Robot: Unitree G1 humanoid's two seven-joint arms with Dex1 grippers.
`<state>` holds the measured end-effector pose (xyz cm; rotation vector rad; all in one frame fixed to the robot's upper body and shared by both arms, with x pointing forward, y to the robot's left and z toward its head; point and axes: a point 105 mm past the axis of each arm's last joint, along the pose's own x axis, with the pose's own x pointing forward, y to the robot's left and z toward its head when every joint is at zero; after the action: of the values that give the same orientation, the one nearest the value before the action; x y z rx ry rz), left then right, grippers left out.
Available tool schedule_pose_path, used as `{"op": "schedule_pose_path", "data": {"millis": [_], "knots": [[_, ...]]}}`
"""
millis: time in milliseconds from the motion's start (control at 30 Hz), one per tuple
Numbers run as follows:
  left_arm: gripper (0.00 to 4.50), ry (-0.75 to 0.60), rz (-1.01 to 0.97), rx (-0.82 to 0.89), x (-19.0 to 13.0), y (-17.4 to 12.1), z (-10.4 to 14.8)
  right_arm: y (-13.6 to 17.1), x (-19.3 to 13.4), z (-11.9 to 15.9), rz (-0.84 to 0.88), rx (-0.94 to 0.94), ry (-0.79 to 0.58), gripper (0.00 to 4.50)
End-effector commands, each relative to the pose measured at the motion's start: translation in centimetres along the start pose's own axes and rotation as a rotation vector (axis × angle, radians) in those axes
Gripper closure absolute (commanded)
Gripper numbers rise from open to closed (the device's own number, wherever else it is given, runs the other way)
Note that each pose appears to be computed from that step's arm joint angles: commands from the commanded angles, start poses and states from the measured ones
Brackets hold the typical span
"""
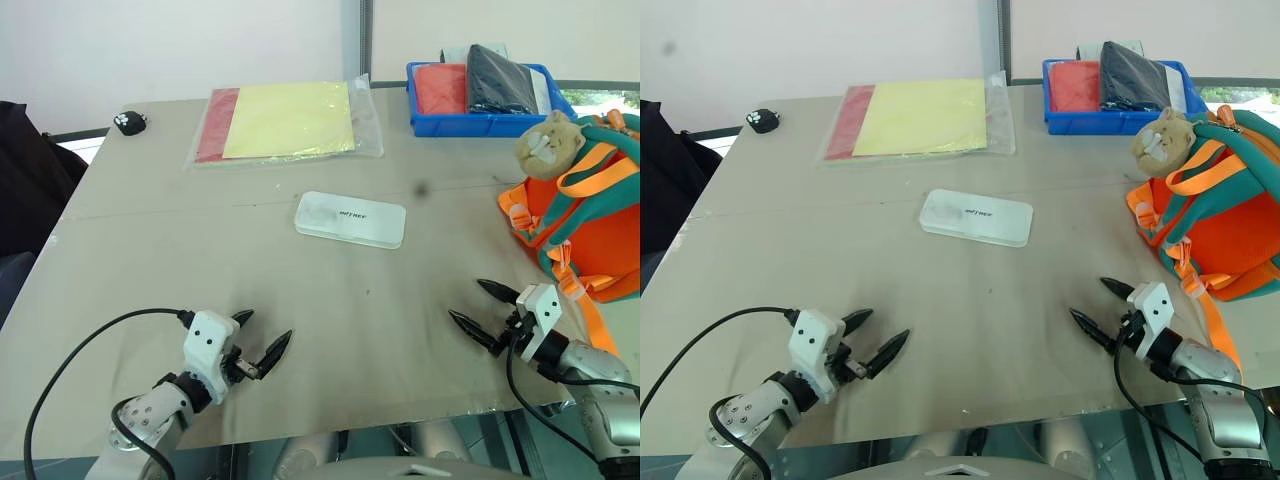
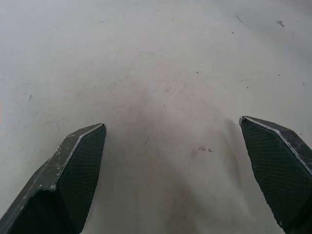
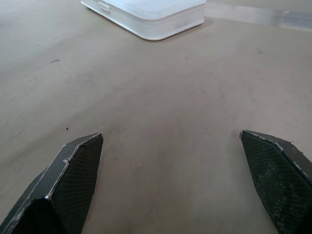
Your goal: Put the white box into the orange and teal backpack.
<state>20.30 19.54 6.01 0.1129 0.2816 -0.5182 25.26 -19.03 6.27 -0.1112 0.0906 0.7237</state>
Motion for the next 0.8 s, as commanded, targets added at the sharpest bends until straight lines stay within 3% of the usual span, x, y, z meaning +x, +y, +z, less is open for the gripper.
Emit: {"op": "schedule_pose_path", "data": {"millis": [33,100,267,400,500,600,800], "knots": [[0.00,-0.008,0.011,0.007,-0.3,0.4,0.2,0.3,0.3,1.4,0.014,-0.019,-0.054,1.31],[0.00,-0.008,0.009,0.008,-0.3,0.4,0.2,0.4,0.3,1.5,0.012,-0.020,-0.055,2.32],[0.00,-0.007,0.007,0.014,-0.3,0.7,0.3,0.3,0.3,1.5,0.010,-0.026,-0.054,4.35],[0.00,-0.083,0.090,-0.086,0.6,3.9,2.3,0.0,1.5,2.3,-0.008,-0.058,-0.068,4.46],[0.00,-0.097,0.111,-0.148,2.9,7.6,4.8,-1.5,3.4,3.2,-0.086,-0.120,-0.064,4.46],[0.00,-0.121,0.051,-0.325,5.9,10.3,7.6,-3.0,5.3,4.4,-0.162,-0.114,-0.093,4.46],[0.00,-0.112,-0.226,-0.711,11.4,10.8,12.8,-4.7,8.1,5.5,-0.234,-0.161,-0.097,4.46]]}}
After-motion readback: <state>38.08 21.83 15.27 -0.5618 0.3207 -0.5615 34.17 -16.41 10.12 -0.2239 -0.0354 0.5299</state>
